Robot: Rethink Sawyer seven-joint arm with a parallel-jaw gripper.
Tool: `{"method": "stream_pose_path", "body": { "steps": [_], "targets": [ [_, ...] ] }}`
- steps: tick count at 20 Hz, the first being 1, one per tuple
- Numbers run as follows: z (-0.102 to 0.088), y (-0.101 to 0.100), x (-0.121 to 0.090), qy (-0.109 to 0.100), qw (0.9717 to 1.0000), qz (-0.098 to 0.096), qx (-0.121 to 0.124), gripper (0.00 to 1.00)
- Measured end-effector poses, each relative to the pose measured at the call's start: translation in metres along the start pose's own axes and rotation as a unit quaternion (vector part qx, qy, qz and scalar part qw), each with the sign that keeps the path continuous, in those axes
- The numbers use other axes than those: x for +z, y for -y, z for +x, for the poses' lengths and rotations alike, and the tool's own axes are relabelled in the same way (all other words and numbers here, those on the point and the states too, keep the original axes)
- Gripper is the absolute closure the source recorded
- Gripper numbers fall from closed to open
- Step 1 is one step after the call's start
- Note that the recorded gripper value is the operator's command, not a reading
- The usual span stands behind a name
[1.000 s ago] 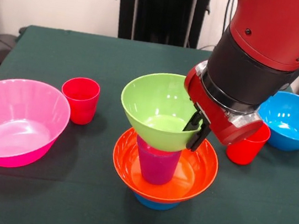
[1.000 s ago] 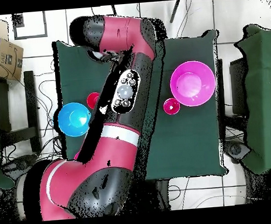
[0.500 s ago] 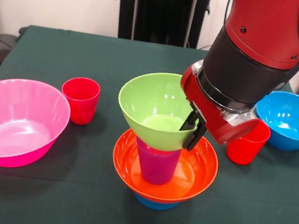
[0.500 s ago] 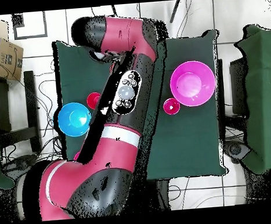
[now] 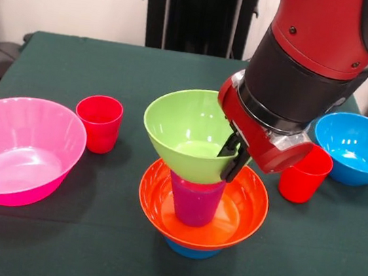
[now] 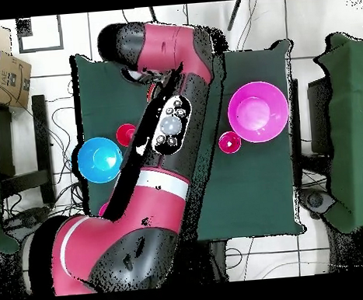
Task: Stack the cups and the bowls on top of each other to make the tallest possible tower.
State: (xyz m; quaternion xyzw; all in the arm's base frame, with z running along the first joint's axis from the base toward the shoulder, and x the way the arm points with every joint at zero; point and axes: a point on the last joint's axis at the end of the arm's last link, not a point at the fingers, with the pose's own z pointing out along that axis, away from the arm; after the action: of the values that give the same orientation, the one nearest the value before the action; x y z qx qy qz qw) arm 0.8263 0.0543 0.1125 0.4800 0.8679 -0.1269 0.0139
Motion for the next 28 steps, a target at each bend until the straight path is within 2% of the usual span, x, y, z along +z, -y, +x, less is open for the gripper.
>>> {"method": "stream_pose_path", "body": {
  "steps": [28],
  "targets": [
    [0.0009,0.0031,0.0036,0.001,1.0000,0.003,0.001,1.00]
  ]
}}
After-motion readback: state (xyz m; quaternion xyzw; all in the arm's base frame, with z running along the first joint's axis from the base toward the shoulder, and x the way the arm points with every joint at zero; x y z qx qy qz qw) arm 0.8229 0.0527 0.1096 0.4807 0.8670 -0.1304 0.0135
